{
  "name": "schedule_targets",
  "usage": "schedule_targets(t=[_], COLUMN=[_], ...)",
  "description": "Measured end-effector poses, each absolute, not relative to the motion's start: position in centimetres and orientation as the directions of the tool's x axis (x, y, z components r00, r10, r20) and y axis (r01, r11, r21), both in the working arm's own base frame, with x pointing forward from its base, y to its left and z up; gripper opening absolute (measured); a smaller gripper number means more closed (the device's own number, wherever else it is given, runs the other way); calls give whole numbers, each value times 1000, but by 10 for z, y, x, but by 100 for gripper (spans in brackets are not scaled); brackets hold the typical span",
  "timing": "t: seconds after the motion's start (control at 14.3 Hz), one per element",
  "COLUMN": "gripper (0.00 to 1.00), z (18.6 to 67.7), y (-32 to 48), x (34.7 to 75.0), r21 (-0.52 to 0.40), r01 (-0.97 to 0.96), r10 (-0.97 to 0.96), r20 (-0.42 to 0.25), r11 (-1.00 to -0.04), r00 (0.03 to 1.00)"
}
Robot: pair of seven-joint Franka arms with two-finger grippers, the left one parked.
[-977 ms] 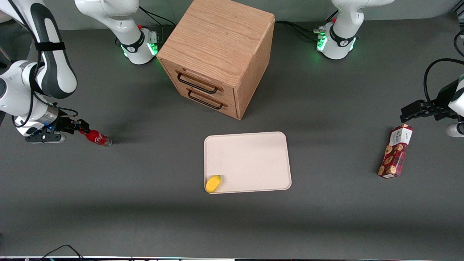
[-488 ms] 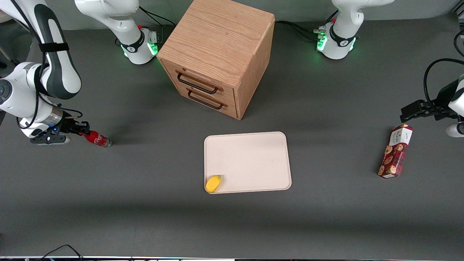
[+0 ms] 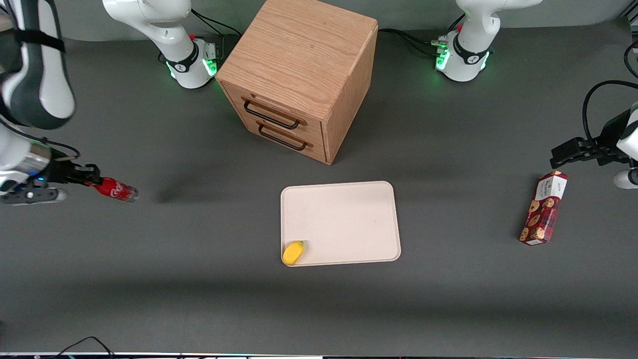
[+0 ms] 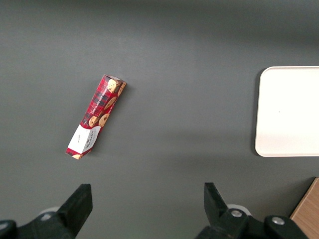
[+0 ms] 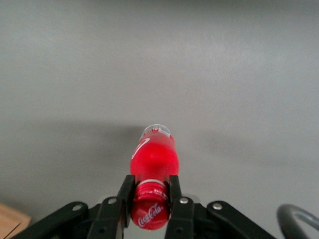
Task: Place coke bottle on tray
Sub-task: 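Lift the red bottle and carry it over the white tray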
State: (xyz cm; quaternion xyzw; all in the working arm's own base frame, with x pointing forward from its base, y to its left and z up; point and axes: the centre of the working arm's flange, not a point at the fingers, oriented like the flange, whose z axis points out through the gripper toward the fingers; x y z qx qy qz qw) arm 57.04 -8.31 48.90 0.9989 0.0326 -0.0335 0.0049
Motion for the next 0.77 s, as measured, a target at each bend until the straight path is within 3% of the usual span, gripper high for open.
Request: schedule_targets(t=[0.21, 0.42, 0.56, 0.77], gripper=[32, 32, 32, 32], z=[575, 619, 617, 577], y=[-41, 46, 119, 229], x=[572, 572, 574, 581], r21=[5, 12, 12, -9], r01=[56, -36, -130, -293], r10=[56, -38, -131, -288], r20=[-84, -106, -114, -161], r11=[-998, -999, -991, -956], r00=[995, 994, 985, 944])
